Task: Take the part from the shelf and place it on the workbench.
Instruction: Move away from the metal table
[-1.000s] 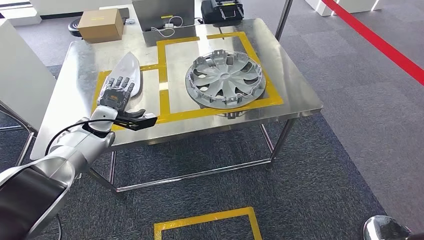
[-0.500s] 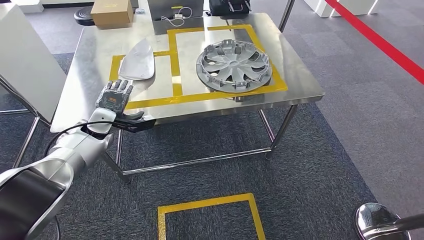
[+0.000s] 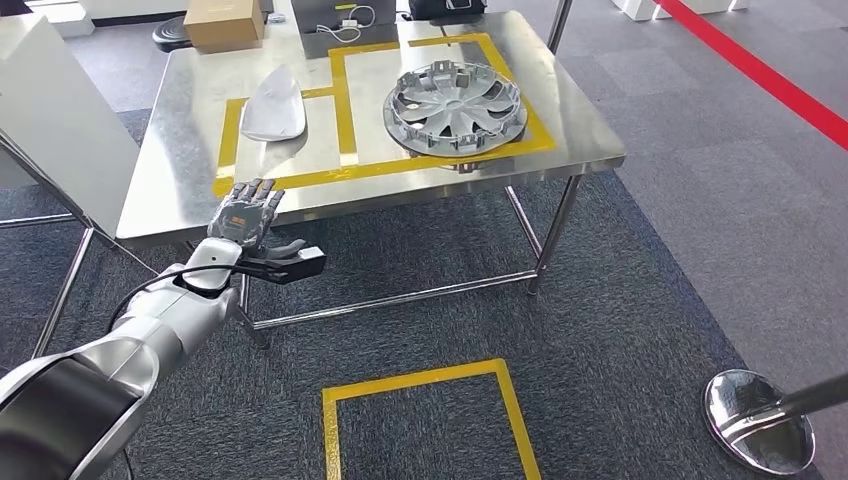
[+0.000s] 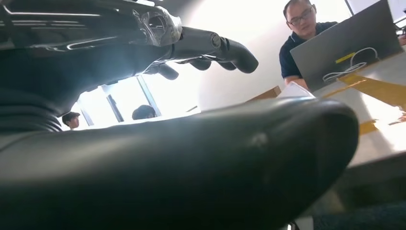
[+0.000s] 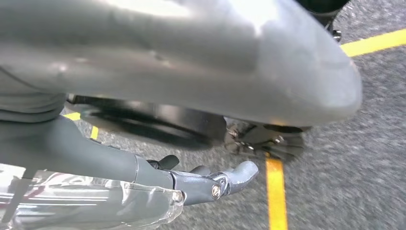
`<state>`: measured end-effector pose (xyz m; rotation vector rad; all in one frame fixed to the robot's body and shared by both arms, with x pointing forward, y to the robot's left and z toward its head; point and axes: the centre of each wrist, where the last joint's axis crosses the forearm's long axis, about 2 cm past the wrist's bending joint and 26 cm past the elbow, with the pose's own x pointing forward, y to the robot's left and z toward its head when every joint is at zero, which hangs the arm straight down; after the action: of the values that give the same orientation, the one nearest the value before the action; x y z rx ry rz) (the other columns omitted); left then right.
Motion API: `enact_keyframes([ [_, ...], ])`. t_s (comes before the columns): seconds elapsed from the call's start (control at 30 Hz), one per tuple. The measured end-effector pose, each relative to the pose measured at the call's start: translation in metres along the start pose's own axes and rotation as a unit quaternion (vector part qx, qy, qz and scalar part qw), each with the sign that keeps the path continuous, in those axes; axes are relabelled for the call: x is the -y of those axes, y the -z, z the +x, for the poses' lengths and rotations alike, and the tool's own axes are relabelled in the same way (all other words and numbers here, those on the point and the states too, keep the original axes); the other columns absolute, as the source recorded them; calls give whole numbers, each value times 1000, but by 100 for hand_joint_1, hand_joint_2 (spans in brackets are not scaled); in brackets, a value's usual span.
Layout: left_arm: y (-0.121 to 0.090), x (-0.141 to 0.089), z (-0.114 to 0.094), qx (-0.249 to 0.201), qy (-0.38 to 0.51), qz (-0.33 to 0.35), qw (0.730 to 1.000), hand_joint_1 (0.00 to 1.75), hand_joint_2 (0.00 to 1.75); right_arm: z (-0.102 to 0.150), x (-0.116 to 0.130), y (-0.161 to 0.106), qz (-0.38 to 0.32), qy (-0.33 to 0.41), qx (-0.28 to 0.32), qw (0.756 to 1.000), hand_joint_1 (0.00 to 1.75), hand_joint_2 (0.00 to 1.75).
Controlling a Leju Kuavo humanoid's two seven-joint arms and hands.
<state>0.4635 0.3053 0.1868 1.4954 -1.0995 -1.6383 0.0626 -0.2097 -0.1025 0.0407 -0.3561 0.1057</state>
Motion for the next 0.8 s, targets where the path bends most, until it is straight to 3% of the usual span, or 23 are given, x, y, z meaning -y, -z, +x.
enact_keyframes([
  [0.33,-41,51,49,-2,-190,30,981,0,0,-2,-4,-1,-7,34,-8,999,0,0],
  [0.43,-72,84,70,-10,-261,9,965,0,0,-2,-4,-1,-8,41,-8,999,0,0],
  [0.57,-132,134,102,-40,-356,-52,932,0,0,-4,-4,-1,-10,46,-9,999,0,0],
  [0.67,-171,159,120,-66,-394,-92,912,0,0,-5,-3,-1,-11,47,-10,999,0,0],
  [0.8,-190,170,126,-88,-410,-116,900,0,0,-5,-3,-1,-11,47,-11,999,0,0],
])
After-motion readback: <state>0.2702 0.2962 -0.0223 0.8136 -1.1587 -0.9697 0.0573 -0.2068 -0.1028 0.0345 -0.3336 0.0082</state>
